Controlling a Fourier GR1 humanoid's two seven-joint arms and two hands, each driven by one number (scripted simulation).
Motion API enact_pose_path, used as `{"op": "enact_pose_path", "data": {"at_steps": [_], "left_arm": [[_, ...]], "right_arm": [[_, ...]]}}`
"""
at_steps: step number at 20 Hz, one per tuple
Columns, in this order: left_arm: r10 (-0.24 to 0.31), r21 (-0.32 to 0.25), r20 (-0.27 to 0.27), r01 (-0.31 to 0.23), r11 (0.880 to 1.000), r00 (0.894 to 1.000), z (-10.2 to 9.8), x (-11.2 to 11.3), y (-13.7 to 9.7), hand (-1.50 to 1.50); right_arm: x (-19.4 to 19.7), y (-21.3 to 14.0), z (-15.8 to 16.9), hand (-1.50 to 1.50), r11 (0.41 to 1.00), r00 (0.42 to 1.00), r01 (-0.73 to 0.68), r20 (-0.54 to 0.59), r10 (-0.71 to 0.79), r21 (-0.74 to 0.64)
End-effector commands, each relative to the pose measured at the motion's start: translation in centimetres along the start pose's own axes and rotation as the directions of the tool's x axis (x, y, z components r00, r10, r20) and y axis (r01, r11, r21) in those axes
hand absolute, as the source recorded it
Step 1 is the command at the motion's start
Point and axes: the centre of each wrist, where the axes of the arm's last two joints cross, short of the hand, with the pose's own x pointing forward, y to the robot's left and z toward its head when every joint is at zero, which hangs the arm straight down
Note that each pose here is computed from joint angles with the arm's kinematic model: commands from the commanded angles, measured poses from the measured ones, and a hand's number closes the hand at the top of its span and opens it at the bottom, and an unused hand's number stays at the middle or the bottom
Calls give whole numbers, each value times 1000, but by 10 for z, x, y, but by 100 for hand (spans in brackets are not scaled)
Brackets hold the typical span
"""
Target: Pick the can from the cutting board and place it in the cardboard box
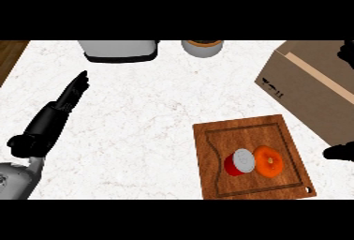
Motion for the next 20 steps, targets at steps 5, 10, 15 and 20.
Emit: {"op": "enact_pose_path", "data": {"at_steps": [5, 10, 15, 20], "left_arm": [[-11, -59, 25, 13, 998, 1000, 8, -3, 8, 0], [-11, -51, 35, 13, 999, 999, 0, -2, 0, 0], [9, -63, 35, -6, 998, 999, -16, 4, -16, 0], [7, -49, 36, -6, 999, 999, -24, 11, -16, 0]], "right_arm": [[33, -2, 7, -150, 930, 958, -286, 97, 271, 232], [67, 23, 0, -150, 776, 882, -454, 99, 460, 438], [106, 54, 0, -150, 659, 842, -491, 116, 527, 570], [130, 83, 2, -150, 568, 764, -553, 98, 638, 609]]}}
